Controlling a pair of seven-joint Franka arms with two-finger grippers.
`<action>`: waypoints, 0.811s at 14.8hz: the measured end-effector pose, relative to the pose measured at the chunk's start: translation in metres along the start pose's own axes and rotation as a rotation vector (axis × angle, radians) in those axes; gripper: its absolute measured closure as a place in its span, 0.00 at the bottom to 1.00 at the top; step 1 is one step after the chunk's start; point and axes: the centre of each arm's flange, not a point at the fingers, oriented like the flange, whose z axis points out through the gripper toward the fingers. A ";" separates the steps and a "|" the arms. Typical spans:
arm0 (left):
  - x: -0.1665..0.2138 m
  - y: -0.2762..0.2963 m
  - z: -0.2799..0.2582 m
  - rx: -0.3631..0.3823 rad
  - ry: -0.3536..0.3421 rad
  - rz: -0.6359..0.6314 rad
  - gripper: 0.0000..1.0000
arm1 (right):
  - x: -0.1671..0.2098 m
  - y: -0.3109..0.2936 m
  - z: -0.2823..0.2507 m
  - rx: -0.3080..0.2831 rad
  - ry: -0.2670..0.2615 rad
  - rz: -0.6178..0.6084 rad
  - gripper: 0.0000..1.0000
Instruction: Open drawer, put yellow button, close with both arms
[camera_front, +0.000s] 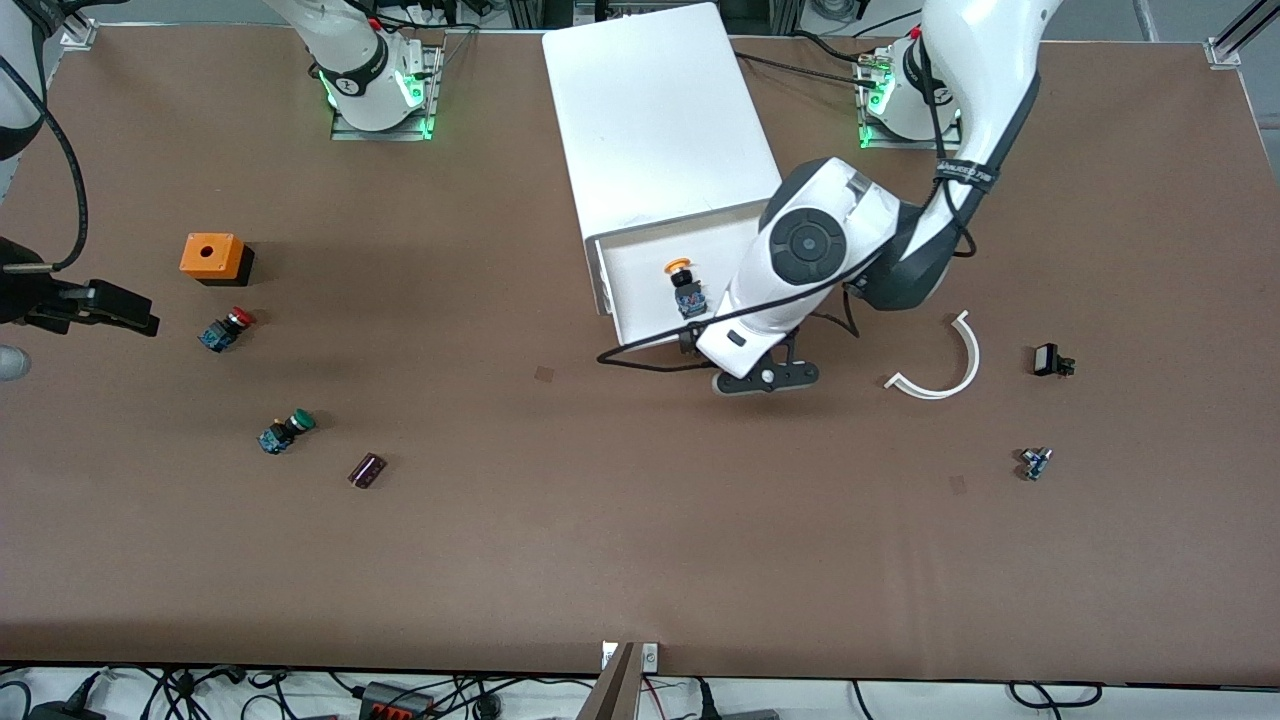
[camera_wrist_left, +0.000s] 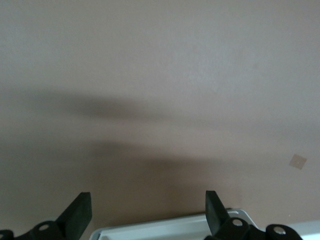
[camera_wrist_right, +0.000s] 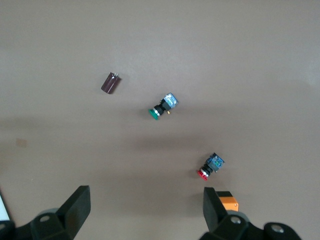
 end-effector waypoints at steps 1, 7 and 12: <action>-0.007 0.004 0.000 0.001 -0.003 -0.007 0.00 | 0.001 -0.003 0.000 0.000 0.007 -0.004 0.00; -0.076 0.015 0.006 0.052 -0.032 -0.043 0.00 | -0.006 -0.014 0.020 -0.003 -0.005 -0.024 0.00; -0.110 0.027 0.016 0.070 -0.057 -0.017 0.00 | -0.045 -0.013 0.030 -0.003 -0.003 -0.025 0.00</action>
